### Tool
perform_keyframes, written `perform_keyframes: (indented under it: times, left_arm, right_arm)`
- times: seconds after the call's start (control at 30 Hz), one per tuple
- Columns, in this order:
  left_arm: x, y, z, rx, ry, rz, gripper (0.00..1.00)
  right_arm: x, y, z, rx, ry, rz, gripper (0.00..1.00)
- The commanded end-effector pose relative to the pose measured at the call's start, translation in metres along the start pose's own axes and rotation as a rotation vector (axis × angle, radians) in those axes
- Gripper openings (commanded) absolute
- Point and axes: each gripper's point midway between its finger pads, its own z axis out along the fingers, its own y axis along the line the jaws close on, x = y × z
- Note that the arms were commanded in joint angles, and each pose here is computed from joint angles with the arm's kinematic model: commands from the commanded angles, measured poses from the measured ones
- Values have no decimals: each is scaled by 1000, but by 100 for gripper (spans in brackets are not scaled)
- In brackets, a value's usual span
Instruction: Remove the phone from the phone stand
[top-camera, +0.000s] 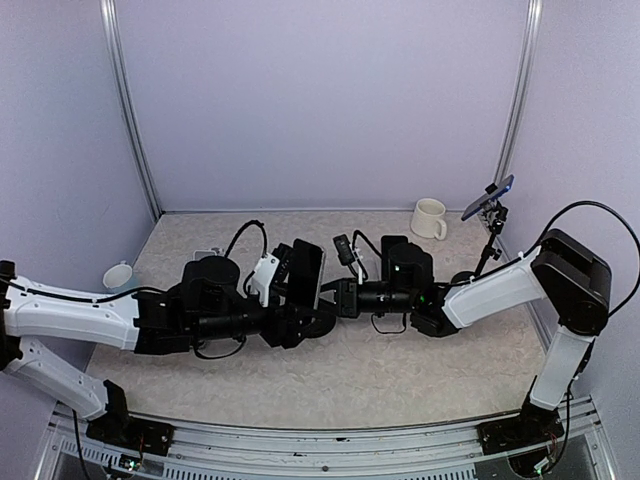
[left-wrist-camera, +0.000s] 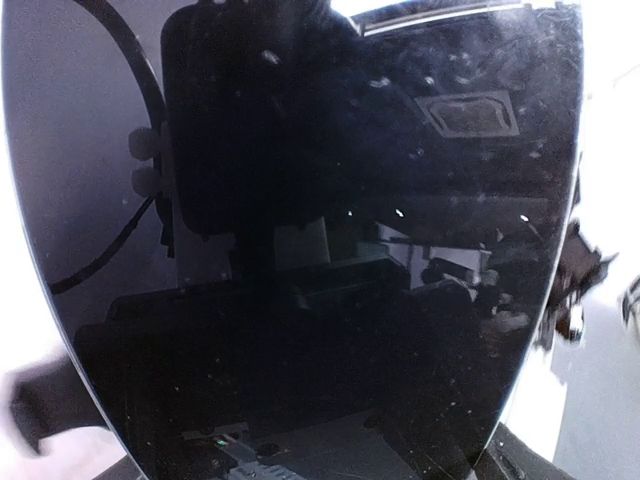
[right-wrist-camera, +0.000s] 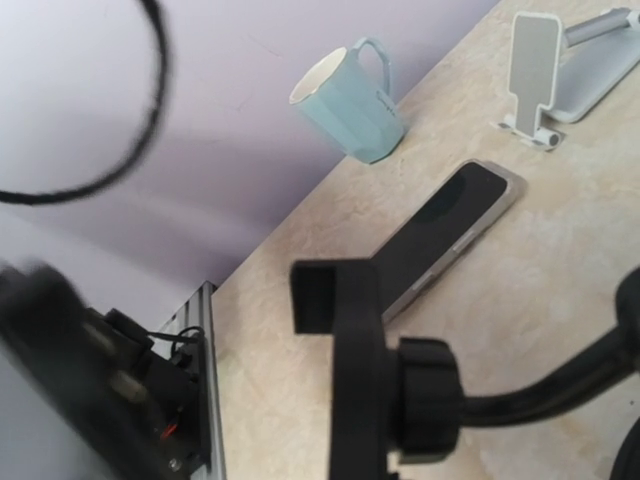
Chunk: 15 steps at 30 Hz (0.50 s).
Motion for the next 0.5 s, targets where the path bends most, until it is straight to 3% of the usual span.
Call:
perform_keyframes:
  times: [0.0, 0.17, 0.3, 0.47]
  left_arm:
    - [-57, 13, -37, -100, -165, -68, 28]
    - [-21, 75, -66, -379, -64, -229, 28]
    - [27, 116, -76, -495, 56, -363, 29]
    - [63, 140, -67, -598, 192, -415, 31]
  right_arm:
    - [0, -27, -6, 128, -4, 7, 0]
    - [-3, -32, -8, 140, -11, 1, 0]
    - [-9, -32, -11, 137, -21, -9, 0]
    - [-17, -30, -15, 137, -31, -31, 0]
